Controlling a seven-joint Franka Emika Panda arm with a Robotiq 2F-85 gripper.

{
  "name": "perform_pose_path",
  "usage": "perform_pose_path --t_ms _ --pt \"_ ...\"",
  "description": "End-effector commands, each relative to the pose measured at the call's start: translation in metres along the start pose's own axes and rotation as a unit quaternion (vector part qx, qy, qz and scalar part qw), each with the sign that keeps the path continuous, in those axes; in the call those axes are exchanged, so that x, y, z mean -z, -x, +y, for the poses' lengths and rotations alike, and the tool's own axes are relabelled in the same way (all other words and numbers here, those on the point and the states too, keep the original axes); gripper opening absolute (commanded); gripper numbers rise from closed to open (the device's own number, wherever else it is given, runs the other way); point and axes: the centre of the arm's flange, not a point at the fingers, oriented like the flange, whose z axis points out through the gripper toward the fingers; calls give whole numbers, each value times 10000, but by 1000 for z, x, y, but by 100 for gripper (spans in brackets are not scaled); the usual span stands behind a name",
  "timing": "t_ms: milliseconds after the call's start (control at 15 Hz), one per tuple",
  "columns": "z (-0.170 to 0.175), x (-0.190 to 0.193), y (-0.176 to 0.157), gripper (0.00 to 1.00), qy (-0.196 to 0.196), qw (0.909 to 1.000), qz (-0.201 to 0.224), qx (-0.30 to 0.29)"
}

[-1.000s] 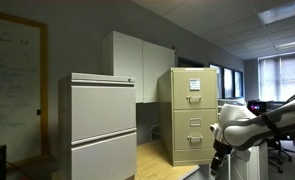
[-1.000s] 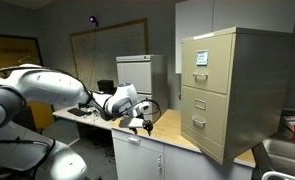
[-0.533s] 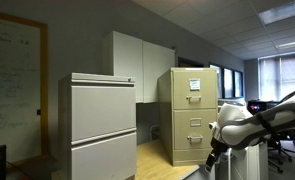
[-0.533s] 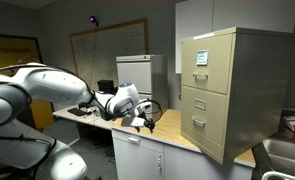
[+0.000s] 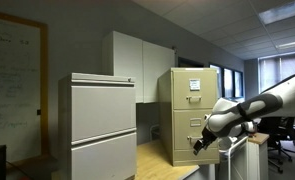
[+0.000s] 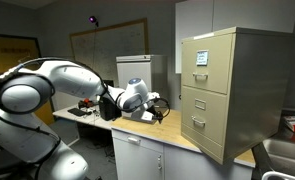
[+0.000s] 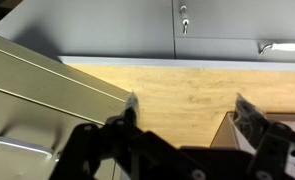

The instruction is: Open the bottom drawer of the file cabinet to the right

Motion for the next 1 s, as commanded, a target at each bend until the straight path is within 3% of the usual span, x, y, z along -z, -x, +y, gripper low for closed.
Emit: perform_pose_path --t_ms 0,200,400,600,933 --pt "28 -15 -50 100 -353 9978 427 -357" --pt "52 -24 -69 100 -670 9910 799 -835" --pt "82 -36 -75 100 -980 9782 1187 -1395" --pt "115 -45 -69 100 -1181 9606 1548 -1985" --pt "159 -64 -55 100 -1527 9223 2078 -2878"
